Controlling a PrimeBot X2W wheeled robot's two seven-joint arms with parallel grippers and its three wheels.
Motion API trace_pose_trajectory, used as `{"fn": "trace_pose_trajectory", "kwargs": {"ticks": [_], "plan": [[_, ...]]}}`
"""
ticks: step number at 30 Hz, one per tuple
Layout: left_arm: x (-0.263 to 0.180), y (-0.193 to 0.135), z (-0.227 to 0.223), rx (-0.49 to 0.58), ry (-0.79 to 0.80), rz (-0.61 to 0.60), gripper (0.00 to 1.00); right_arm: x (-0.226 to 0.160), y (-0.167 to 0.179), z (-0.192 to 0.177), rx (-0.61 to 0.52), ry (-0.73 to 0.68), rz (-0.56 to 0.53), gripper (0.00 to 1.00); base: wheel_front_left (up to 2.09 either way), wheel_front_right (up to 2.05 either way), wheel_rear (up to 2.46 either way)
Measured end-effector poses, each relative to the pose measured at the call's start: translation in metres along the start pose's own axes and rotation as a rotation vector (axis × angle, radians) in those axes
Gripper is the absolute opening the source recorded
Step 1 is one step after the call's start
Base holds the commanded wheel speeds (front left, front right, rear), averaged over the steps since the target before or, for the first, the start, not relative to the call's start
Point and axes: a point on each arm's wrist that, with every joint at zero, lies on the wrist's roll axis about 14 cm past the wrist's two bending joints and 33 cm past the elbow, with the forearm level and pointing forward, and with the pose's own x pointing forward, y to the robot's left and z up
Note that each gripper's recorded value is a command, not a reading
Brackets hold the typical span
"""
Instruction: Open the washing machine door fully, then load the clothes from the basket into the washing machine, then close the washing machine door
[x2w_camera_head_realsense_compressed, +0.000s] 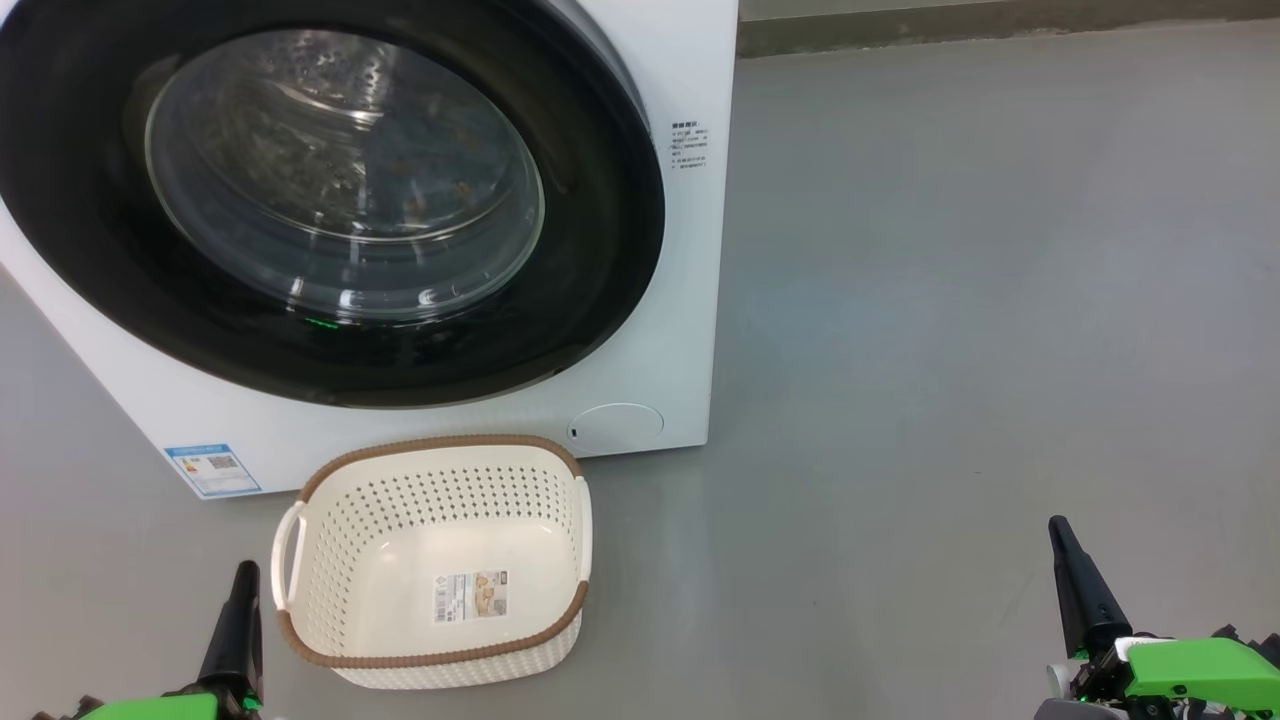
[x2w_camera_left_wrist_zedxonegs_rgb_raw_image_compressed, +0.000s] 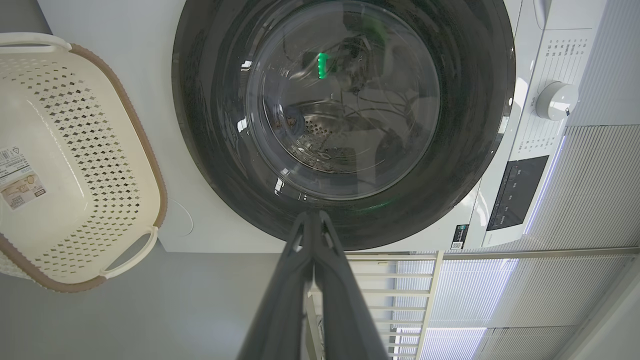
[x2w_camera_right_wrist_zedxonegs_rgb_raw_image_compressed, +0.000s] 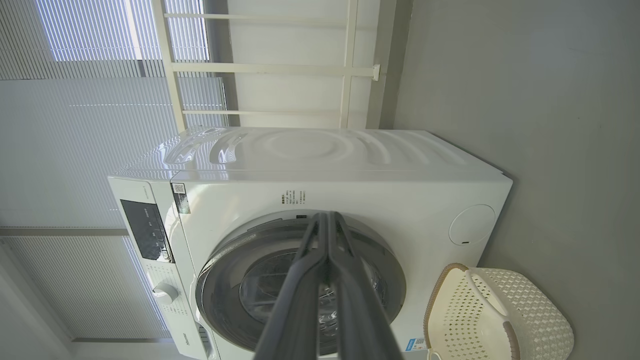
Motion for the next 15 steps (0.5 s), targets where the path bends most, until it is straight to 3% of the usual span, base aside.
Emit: {"fn": "trace_pose_trajectory", "kwargs": {"ticks": [15], "plan": [[0.0,0.0,-0.0001,0.0,0.001,0.0,0.0,0.0,0.0,0.0001,0.0,0.0,0.0,0.0,0.0,0.0,0.0]]}}
